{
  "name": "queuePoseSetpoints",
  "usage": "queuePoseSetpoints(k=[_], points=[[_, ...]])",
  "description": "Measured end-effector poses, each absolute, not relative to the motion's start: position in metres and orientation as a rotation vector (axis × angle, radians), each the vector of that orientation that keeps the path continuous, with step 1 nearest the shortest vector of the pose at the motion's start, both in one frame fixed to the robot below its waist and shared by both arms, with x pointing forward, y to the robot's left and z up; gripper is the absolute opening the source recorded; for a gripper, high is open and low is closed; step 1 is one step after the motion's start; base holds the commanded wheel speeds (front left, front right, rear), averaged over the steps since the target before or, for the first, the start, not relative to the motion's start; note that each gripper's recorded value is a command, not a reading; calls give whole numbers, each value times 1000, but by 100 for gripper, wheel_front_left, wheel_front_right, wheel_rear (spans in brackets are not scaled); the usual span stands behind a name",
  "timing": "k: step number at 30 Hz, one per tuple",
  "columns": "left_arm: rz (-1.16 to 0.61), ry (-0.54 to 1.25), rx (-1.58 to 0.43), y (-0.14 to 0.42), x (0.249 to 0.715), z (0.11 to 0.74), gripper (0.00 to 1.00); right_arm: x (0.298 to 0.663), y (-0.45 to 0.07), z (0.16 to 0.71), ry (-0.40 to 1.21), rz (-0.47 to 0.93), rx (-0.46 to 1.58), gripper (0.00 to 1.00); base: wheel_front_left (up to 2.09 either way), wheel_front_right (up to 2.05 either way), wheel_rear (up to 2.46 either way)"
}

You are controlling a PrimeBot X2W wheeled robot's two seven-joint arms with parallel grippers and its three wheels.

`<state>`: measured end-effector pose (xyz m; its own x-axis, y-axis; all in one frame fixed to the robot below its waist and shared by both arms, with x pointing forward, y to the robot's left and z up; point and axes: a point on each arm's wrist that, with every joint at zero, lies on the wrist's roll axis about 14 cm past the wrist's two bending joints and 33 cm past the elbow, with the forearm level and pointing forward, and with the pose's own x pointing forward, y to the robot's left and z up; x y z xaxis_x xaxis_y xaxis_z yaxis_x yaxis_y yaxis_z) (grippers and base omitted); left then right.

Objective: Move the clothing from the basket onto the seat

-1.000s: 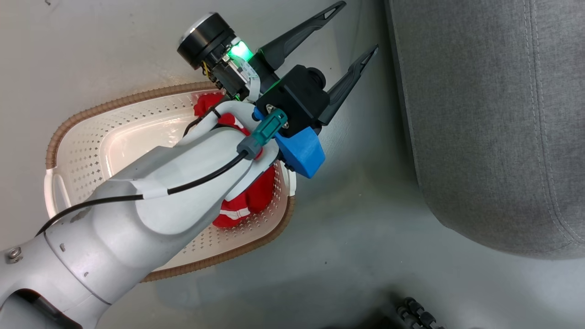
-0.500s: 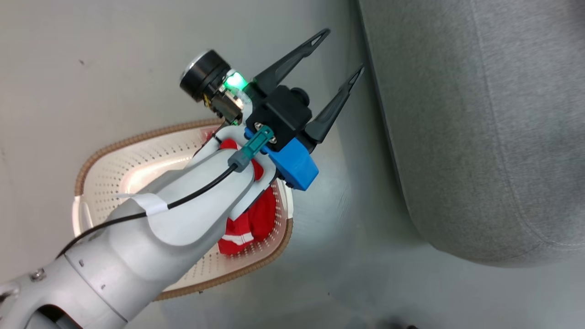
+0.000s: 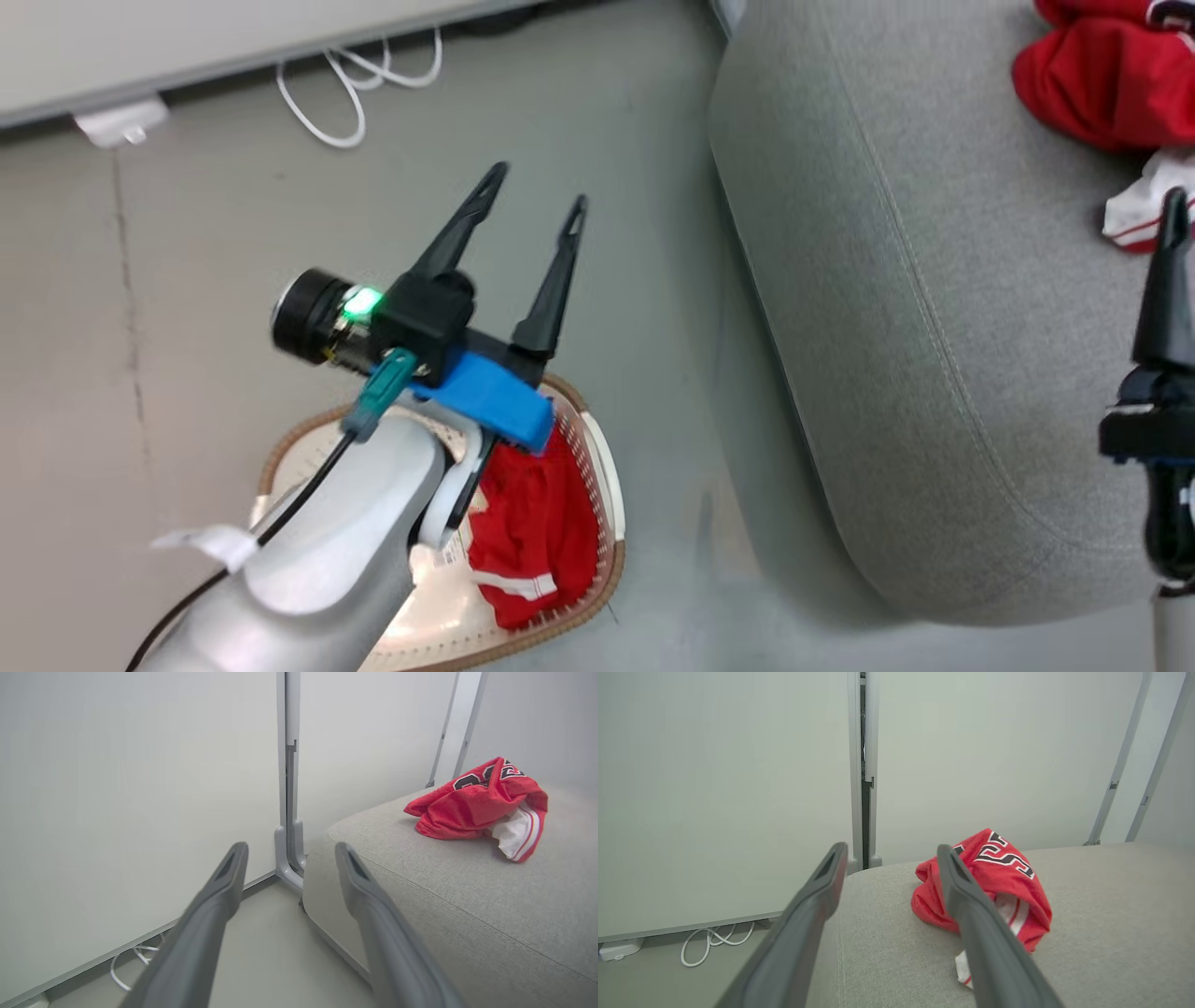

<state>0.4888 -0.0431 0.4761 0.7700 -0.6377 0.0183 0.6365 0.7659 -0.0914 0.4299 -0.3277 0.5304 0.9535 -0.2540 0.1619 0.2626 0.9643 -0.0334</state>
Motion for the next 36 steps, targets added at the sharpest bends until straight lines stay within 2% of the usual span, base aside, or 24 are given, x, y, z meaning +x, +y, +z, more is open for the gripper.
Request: queuePoseSetpoints(k=[7, 17, 27, 36], points=[[-491, -60, -95, 20, 471, 509, 100, 416, -273, 551, -227, -137, 19, 100, 0, 0, 0], [-241, -148, -65, 112, 427, 538, 100, 400, -215, 557, -246, 1, 82, 100, 0, 0, 0], [-108, -145, -58, 160, 380, 532, 100, 380, -186, 547, -209, 66, 114, 100, 0, 0, 0], [-73, -116, -77, 170, 359, 519, 100, 368, -165, 536, -176, 117, 117, 100, 0, 0, 0]])
